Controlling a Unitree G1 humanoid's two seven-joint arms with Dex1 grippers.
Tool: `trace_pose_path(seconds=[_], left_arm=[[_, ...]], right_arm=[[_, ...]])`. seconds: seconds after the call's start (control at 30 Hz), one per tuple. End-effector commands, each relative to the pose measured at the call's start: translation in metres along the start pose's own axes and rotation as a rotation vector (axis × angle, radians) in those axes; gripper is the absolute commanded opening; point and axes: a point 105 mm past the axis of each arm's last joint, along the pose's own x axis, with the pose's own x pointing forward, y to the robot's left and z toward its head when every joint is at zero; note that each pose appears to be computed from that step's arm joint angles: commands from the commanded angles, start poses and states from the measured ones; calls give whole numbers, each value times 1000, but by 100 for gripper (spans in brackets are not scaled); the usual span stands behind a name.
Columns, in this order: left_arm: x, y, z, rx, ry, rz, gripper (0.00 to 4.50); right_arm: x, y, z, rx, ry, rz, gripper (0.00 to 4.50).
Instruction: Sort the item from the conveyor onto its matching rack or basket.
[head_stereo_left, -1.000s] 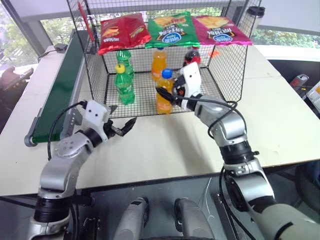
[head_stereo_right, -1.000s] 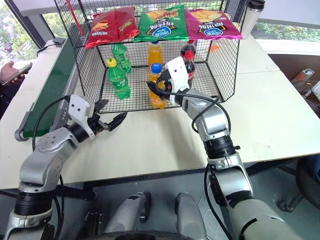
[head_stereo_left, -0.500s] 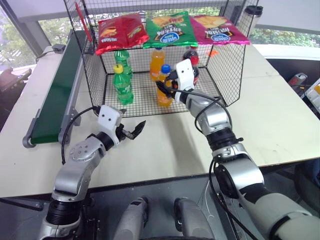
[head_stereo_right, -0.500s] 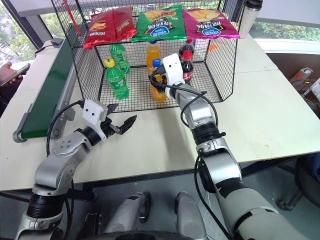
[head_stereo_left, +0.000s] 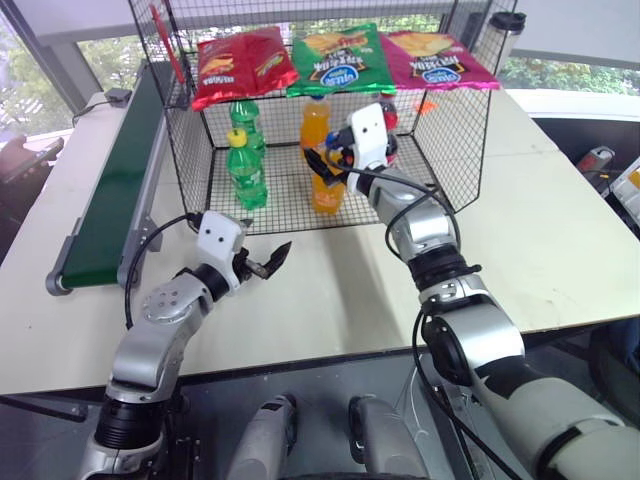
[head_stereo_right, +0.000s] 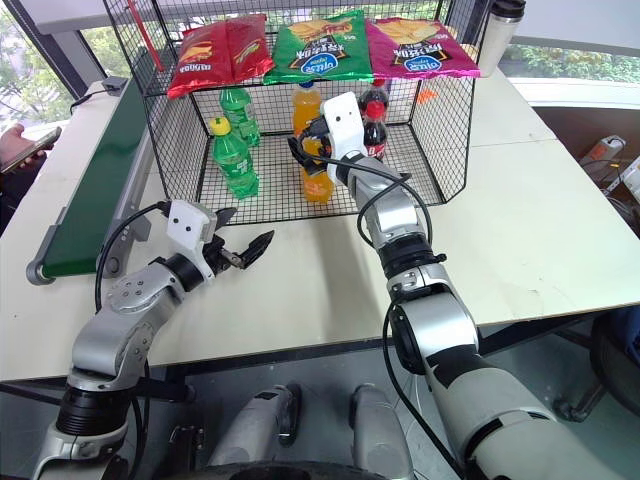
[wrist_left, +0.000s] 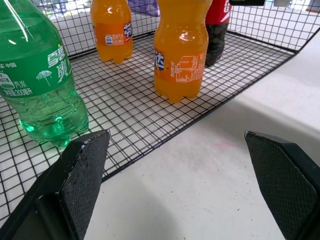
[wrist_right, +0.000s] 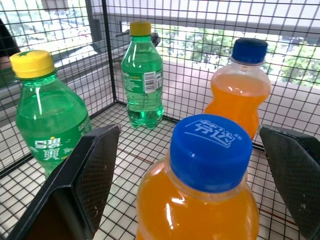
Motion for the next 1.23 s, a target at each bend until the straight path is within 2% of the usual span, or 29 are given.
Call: trace_pose_path(seconds=[0.03, 0.27, 0.37, 0.43, 0.53, 0.6, 0.8, 1.03, 1.23], left_arm=[[0, -1, 8, 16, -37, -7, 450], [3, -1, 5, 17, -34, -3, 450], [3, -3, 4, 14, -33, -14, 450], [3, -4, 3, 10, -30, -25, 450], [-1, -6, 1, 15, -30, -50, 450], [-2, -6, 0, 8, -27, -57, 450], [-7, -10, -10, 26, 15, -79, 450], [-13, -17, -17, 16, 41, -114, 450], [-14, -17, -19, 10, 40, -121, 450]], right_arm=[[-5, -1, 27, -60, -84, 9, 448], [-32, -21, 35, -163, -79, -8, 448], [-48, -20, 32, -170, -52, 40, 448], [-62, -8, 28, -148, -28, 130, 448], [-93, 28, 15, -105, 31, 342, 448], [-105, 40, 8, -78, 57, 389, 448], [-127, 52, -28, 55, 162, 368, 448], [-138, 31, -66, 70, 262, 232, 448], [-143, 25, -76, 63, 285, 207, 448]])
